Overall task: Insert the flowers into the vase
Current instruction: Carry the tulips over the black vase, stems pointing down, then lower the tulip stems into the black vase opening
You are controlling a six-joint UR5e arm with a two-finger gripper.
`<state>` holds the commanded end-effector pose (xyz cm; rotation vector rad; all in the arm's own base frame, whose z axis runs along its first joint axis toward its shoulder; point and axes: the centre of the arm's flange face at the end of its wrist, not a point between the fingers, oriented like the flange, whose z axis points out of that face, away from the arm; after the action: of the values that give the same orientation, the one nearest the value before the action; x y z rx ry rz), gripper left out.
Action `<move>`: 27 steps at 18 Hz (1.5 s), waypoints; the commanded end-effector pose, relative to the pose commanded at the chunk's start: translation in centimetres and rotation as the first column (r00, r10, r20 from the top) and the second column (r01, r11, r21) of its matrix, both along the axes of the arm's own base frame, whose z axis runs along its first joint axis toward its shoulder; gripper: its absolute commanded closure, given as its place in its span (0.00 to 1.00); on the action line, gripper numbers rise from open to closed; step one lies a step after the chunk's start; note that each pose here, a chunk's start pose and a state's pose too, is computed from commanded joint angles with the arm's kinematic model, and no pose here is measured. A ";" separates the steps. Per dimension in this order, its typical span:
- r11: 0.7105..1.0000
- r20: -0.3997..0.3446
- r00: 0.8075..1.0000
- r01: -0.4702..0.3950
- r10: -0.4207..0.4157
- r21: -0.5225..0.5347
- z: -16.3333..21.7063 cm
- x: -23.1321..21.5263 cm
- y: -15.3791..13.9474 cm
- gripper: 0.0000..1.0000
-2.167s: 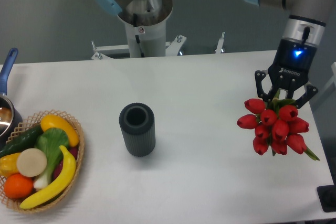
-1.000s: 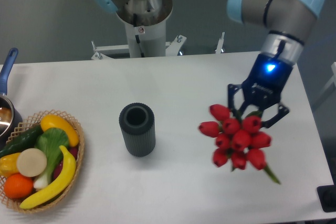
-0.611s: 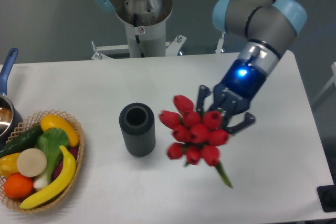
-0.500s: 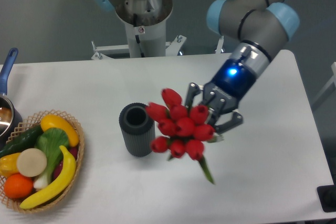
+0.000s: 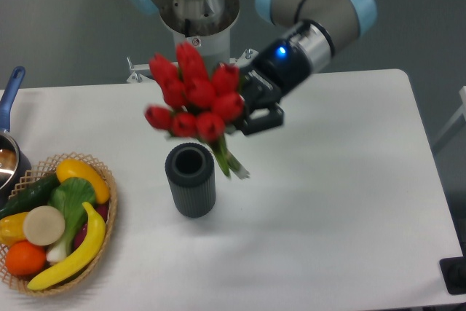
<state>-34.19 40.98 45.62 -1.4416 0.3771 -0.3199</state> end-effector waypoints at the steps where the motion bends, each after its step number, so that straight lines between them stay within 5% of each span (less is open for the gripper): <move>1: 1.000 0.010 1.000 0.008 -0.008 0.002 -0.3 0.8 -0.1 0.65; 27: 0.997 0.190 0.981 0.048 -0.036 -0.061 -9.0 1.1 1.5 0.65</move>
<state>-33.12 42.50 36.59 -1.4541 0.2452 -0.5034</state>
